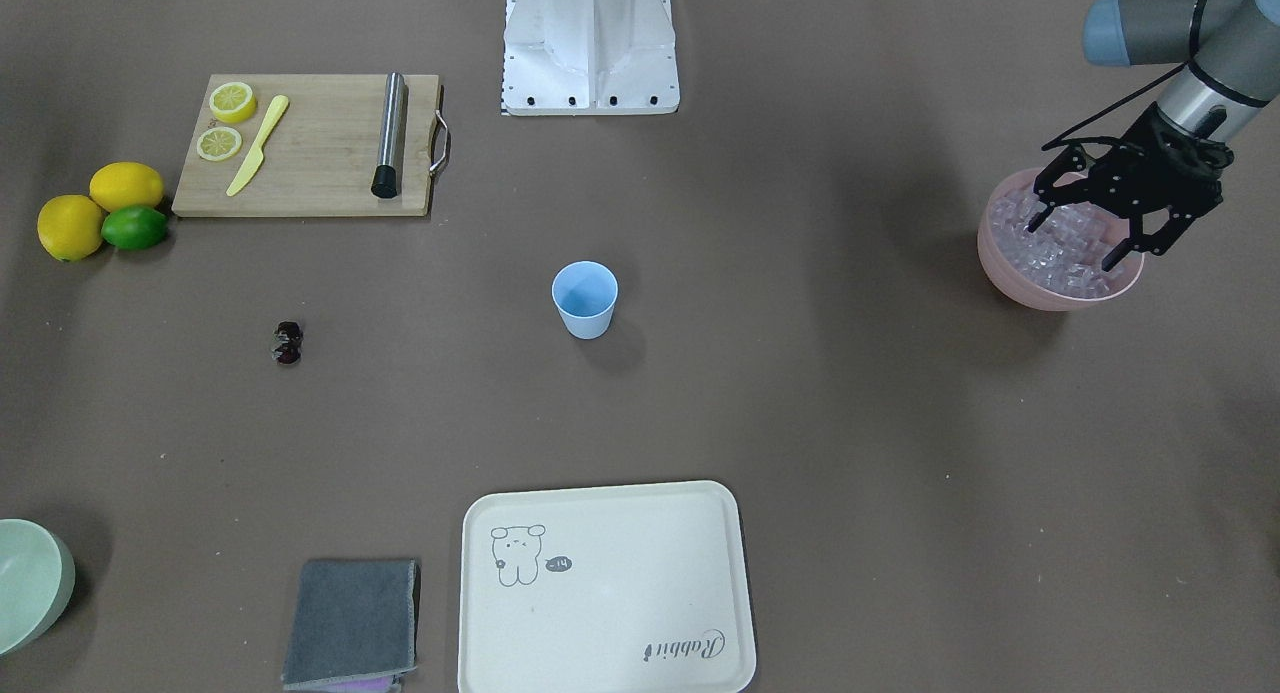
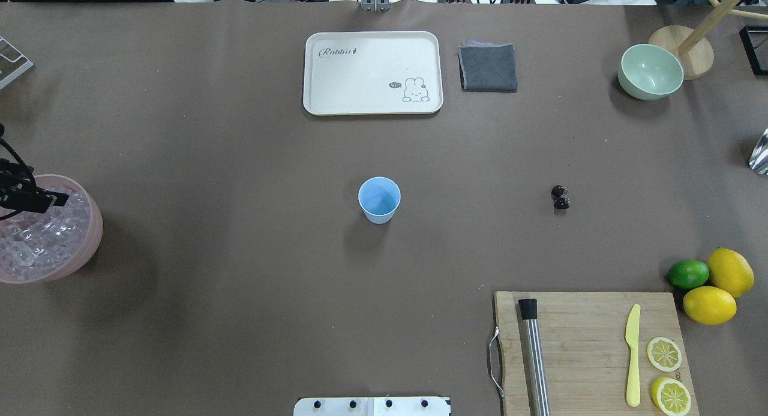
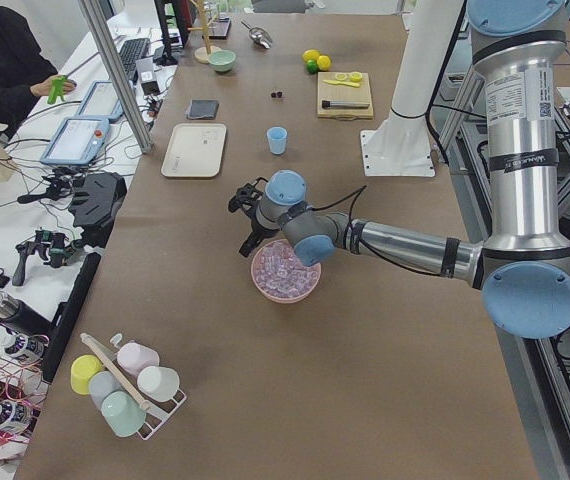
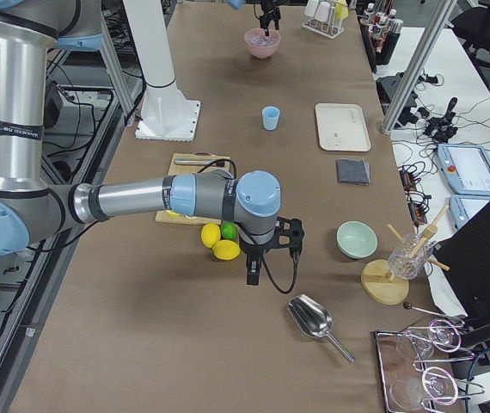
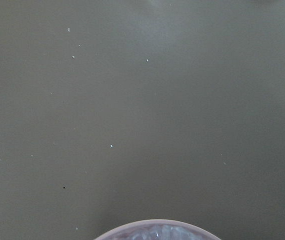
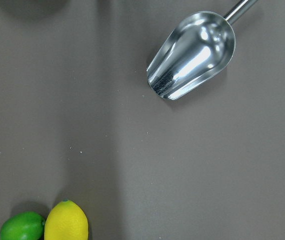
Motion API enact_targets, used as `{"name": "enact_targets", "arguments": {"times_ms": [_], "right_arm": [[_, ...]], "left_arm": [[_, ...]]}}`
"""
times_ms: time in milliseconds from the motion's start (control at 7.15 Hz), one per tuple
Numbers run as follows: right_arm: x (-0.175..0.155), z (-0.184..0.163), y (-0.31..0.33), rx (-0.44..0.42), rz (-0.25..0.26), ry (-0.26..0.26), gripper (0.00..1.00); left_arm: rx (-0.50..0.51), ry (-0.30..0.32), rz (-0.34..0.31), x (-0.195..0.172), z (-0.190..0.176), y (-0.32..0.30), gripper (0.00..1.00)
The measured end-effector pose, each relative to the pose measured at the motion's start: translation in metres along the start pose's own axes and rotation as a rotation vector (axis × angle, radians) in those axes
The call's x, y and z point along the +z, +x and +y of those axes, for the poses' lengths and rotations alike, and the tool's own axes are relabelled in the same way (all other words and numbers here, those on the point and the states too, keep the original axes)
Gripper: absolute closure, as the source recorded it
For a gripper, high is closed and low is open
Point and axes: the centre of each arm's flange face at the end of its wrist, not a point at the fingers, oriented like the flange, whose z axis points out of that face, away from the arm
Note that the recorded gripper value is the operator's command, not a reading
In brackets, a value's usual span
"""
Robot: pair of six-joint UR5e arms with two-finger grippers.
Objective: Put ice and cherries in cup
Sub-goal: 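Lower the left gripper into the pink bowl of ice cubes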
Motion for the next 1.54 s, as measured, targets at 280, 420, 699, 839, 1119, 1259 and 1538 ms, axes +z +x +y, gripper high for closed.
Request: {"name": "enact_targets", "arguments": {"times_ms": [280, 420, 699, 839, 1119, 1259, 1538], "right_arm": [[0.0, 0.0, 0.0, -0.001, -0.001, 0.001, 0.0], [0.0, 0.0, 0.0, -0.002, 0.0, 0.001, 0.0], [0.0, 0.0, 0.0, -0.001, 0.001, 0.0, 0.0], [0.0, 0.0, 0.001, 0.001, 0.001, -0.001, 0.0], [0.0, 0.0, 0.0, -0.001, 0.002, 0.0, 0.0], [0.0, -0.001, 0.0, -0.001, 0.002, 0.002, 0.0], [-0.001, -0.001, 0.001, -0.001, 0.004, 0.002, 0.0]], "left_arm": [[0.011, -0.023, 0.013, 0.008, 0.007, 0.007, 0.36], [0.014, -0.029, 0.015, 0.01, 0.009, 0.006, 0.37], [0.015, -0.036, 0.016, 0.014, 0.01, 0.005, 0.37], [0.015, -0.038, 0.017, 0.016, 0.009, 0.005, 0.37], [0.02, -0.047, 0.021, 0.021, 0.009, 0.008, 0.37], [0.023, -0.053, 0.023, 0.025, 0.01, 0.01, 0.37], [0.031, -0.06, 0.028, 0.031, 0.01, 0.013, 0.37]]}}
